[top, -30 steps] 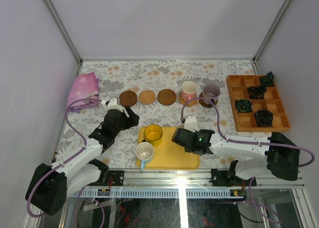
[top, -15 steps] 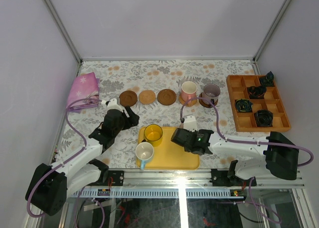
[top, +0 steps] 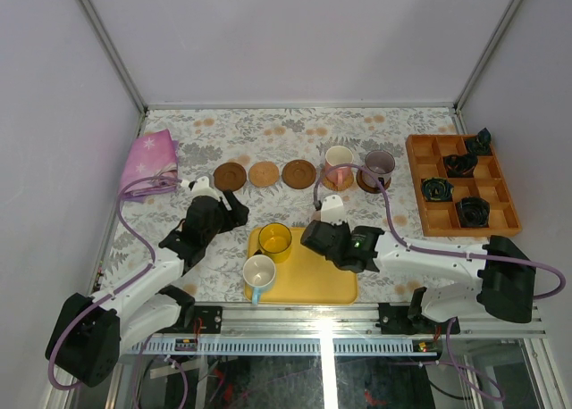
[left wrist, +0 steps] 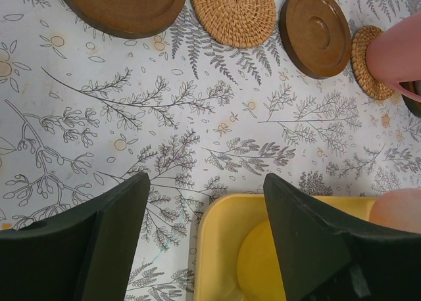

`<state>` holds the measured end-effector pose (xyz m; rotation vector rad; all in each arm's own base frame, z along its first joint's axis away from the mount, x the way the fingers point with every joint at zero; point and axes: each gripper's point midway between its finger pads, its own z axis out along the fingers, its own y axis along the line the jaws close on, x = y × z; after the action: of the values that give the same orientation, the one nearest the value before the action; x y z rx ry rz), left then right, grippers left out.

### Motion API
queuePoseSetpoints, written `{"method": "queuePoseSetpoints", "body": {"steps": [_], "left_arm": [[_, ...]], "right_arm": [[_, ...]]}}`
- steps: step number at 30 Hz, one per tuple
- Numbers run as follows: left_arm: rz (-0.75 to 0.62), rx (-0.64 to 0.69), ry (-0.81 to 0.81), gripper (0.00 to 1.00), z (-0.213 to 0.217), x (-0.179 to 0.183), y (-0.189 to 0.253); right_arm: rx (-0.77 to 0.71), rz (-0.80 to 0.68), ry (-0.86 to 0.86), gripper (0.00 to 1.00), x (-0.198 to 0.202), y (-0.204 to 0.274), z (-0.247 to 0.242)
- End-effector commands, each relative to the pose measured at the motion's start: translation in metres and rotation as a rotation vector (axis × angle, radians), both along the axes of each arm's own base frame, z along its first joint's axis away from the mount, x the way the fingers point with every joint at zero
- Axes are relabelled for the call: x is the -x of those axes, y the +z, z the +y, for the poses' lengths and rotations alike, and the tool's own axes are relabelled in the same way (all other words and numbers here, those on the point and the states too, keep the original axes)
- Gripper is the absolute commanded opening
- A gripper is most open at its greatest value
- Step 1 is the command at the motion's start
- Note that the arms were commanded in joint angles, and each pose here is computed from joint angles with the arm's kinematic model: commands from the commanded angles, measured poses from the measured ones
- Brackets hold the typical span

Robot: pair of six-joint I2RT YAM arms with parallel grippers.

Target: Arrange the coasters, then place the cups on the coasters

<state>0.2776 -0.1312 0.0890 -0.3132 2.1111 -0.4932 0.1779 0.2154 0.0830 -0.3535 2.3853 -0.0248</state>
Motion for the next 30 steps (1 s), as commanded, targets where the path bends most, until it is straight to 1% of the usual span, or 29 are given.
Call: {"method": "queuePoseSetpoints", "body": {"steps": [1,6,18,22,25,30], "left_arm": [[-0.031,-0.010,0.014,0.70,0.002,-0.005,0.007],[-0.035,-0.017,0.021,0.70,0.003,-0.006,0.008],[-0.050,-0.056,0.060,0.70,0.013,-0.008,0.012],[-0.044,-0.062,0.059,0.70,0.014,-0.008,0.011],[-0.037,-0.066,0.059,0.70,0.014,-0.007,0.009],[-0.029,-0.072,0.058,0.70,0.014,-0.007,0.006]], "right_arm": [[-0.098,-0.227,-0.011,0.00,-0.041,0.063,0.029],[-0.134,-0.277,0.014,0.00,-0.070,0.074,0.043],[-0.201,-0.339,0.003,0.00,-0.161,0.091,0.070],[-0.232,-0.326,-0.025,0.00,-0.187,0.090,0.082],[-0.241,-0.282,-0.046,0.00,-0.204,0.075,0.089],[-0.240,-0.251,-0.070,0.00,-0.227,0.061,0.096]]}}
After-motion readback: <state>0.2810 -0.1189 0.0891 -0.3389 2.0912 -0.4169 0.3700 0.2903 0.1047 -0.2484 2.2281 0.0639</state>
